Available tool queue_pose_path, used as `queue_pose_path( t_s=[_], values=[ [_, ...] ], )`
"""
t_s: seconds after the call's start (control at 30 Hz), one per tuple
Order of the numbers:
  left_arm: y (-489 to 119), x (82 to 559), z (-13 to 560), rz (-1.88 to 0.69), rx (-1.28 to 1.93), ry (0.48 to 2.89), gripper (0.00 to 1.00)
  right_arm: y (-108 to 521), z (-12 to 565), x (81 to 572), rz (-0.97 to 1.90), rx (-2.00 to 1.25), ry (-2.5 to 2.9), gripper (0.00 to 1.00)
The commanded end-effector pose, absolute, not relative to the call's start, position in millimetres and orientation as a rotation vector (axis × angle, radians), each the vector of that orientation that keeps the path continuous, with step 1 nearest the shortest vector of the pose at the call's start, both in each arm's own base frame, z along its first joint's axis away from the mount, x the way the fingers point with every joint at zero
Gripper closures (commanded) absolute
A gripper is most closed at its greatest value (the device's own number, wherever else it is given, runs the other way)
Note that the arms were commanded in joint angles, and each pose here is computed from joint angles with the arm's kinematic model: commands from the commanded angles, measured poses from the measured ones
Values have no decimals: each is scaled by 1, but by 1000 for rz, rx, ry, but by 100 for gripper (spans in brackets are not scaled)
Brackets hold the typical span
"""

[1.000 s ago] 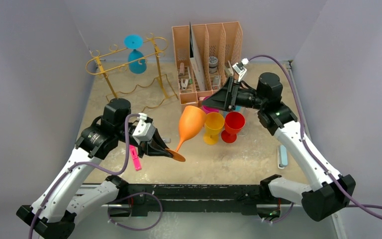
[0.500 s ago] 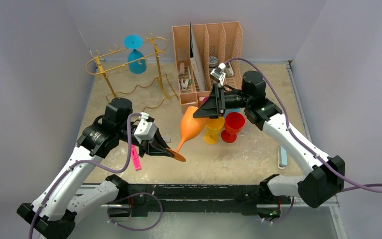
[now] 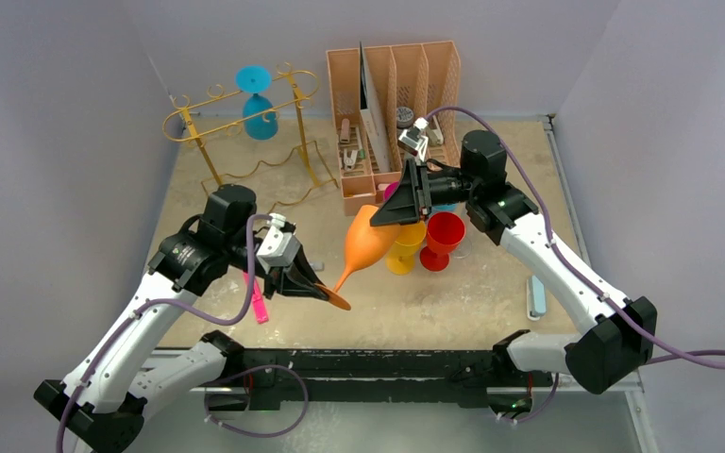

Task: Take the wine glass off the wine glass rack
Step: Place the wine glass at the center of the board.

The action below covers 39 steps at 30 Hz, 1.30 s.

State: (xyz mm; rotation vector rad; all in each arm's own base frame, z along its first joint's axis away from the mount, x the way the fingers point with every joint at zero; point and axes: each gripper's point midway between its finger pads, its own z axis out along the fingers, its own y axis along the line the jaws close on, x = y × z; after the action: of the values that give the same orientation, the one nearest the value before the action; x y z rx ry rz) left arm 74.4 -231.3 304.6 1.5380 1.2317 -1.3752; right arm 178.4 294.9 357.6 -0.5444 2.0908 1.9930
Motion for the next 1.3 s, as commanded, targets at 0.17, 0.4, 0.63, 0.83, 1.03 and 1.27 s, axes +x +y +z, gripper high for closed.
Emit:
queue_pose_path(
  t_s=[0.17,0.4,0.63,0.83,1.03,1.27],
  values=[
    [-226,71,305,-1329,1568,1223,100,289,388,160,2036,-685,1990,64],
    [-221,78,292,-1251,1596,1298,100,290,386,165,2019,-650,2011,94],
    [-223,80,295,-1240,1597,1275,100,290,384,163,2032,-639,2024,100],
    [-221,90,299,-1133,1577,1269,96,291,383,165,2022,-636,2012,100],
    [-220,97,300,-1080,1539,1290,72,292,383,163,2020,-656,1997,100],
    [-217,99,299,-1027,1521,1288,62,295,380,162,2014,-667,1997,100]
  ],
)
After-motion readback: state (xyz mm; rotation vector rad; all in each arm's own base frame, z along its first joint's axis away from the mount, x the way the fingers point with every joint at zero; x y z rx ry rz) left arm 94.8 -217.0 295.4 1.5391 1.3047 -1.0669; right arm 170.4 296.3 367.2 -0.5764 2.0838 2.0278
